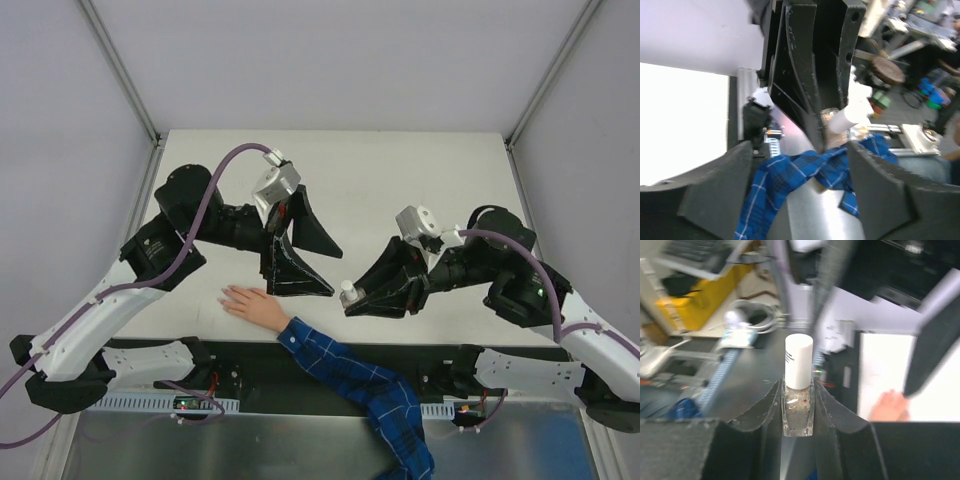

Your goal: Paint the nails

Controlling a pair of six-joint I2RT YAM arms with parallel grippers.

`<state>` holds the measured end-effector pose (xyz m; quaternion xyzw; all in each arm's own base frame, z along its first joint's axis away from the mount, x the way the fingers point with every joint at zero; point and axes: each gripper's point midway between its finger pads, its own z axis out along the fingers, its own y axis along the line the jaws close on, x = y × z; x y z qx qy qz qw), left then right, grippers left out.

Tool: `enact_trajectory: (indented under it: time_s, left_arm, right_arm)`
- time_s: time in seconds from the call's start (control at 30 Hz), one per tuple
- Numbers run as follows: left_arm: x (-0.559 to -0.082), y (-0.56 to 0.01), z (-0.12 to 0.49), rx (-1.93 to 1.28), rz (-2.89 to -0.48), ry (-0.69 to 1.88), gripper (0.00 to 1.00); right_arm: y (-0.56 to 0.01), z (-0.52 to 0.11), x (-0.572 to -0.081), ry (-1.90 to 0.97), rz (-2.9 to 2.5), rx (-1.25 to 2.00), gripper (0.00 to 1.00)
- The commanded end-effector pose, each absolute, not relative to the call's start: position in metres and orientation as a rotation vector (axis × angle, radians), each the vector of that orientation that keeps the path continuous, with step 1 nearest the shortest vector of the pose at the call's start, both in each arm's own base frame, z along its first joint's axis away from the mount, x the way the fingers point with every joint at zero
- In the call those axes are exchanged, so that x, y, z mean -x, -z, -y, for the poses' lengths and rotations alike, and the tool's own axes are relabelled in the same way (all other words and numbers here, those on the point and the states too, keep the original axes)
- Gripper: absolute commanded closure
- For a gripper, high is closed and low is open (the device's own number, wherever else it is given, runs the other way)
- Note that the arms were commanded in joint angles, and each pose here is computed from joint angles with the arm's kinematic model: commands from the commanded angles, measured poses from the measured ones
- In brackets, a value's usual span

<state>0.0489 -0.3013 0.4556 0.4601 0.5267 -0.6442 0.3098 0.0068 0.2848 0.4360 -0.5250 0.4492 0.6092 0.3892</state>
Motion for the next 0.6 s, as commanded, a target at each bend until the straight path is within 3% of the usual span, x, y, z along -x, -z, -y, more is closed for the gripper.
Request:
enact_trajectory:
  time_s: [0.0,0.1,0.23,0.37,0.47,0.57]
  left_arm:
    - [-0.068,-0.477,0.286,-1.074,-1.37,1.497,0.21]
    - [-0.095,-0.476,0.285,-0.936,-1.444,1.376,0.16]
    - [-0.13,-0.468,0.289,-0.8,-1.521,1.257,0.17]
    - [-0.153,-0.456,0.301,-0.74,-1.593,1.209,0.28]
    - [-0.164,-0.449,0.312,-0.717,-1.64,1.206,0.45]
    - [-0.169,-0.441,0.321,-0.718,-1.673,1.212,0.47]
  right_arm:
    - [-0.426,-0.282,-0.058,-1.225,-1.272,1.21,1.0]
    - [-0.418,-0.28,-0.089,-1.081,-1.377,1.097,1.0]
    - [-0.408,-0.276,-0.136,-0.878,-1.513,0.913,1.0]
    - [-0.408,-0.275,-0.16,-0.786,-1.545,0.803,1.0]
    - [-0.405,-0.274,-0.172,-0.729,-1.568,0.76,1.0]
    - [-0.404,-0.276,-0.177,-0.712,-1.574,0.747,1.0]
